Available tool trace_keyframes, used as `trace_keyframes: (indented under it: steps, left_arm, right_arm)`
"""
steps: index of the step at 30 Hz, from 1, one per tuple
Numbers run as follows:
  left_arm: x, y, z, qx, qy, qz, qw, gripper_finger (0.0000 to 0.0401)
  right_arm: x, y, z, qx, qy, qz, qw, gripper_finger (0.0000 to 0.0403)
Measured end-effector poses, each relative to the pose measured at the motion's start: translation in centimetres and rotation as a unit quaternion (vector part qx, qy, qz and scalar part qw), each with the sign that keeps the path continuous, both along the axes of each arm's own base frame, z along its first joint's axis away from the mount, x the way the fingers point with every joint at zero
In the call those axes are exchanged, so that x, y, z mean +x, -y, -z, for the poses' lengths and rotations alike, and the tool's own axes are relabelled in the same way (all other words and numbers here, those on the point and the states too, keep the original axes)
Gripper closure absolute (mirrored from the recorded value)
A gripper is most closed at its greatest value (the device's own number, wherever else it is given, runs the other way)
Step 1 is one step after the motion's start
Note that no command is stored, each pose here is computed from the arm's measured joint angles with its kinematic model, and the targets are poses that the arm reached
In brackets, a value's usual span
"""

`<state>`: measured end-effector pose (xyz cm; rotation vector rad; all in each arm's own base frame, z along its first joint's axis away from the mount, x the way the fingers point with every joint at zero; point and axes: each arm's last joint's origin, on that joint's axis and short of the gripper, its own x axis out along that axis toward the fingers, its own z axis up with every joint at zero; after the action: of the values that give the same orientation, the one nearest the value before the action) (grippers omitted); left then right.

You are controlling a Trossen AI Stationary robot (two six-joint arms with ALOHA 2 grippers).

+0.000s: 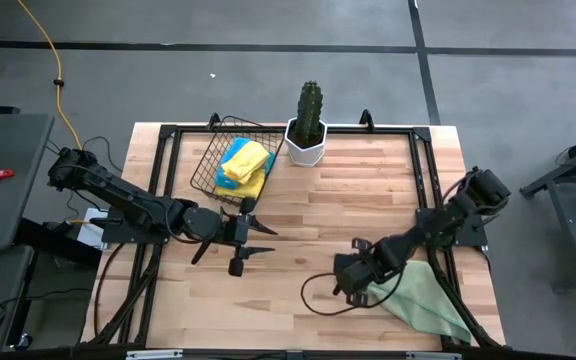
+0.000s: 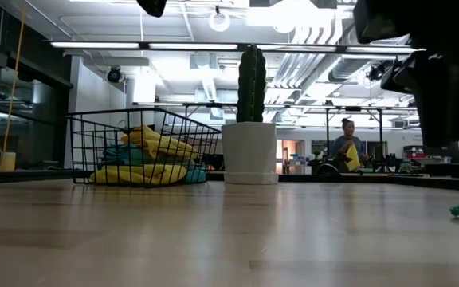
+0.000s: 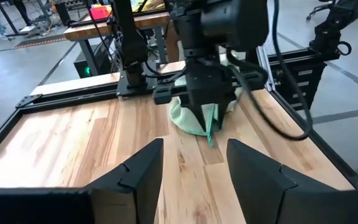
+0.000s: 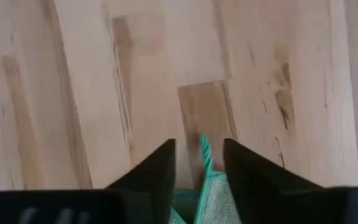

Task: Fold microfiber towels
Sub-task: Fold the green microfiber towel on the table

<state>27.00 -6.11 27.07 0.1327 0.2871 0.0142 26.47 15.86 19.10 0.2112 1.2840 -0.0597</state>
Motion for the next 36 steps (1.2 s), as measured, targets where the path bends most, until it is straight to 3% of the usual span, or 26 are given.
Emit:
trace_keyframes:
  steps: [6,16,21,26,33,36]
  left_arm:
    - [0.0,0.0,0.0,0.000,0.000,0.000,1.000,0.0233]
    - [0.0,0.0,0.0,-0.001,0.000,0.000,1.000,0.0233]
    - [0.0,0.0,0.0,-0.001,0.001,0.000,1.000,0.0233]
    - [0.0,0.0,0.0,-0.002,0.000,0.000,1.000,0.0233]
    - [0.0,0.0,0.0,-0.001,0.000,0.000,1.000,0.0233]
    - [0.0,0.0,0.0,-0.001,0.000,0.000,1.000,0.0233]
  right_arm:
    - [-0.1,-0.6,1.0,-0.017,-0.014,-0.036,0.999,0.0232]
    - [0.4,-1.1,4.9,-0.015,-0.097,-0.070,0.993,0.0234]
    - [0.5,-1.0,5.5,-0.018,-0.114,-0.057,0.992,0.0278]
    - [1.1,0.0,5.6,-0.031,-0.109,-0.044,0.993,0.0386]
    - [2.0,1.0,5.5,-0.066,-0.072,-0.077,0.992,0.0399]
    - [3.6,1.5,5.1,-0.145,0.039,-0.051,0.987,0.0401]
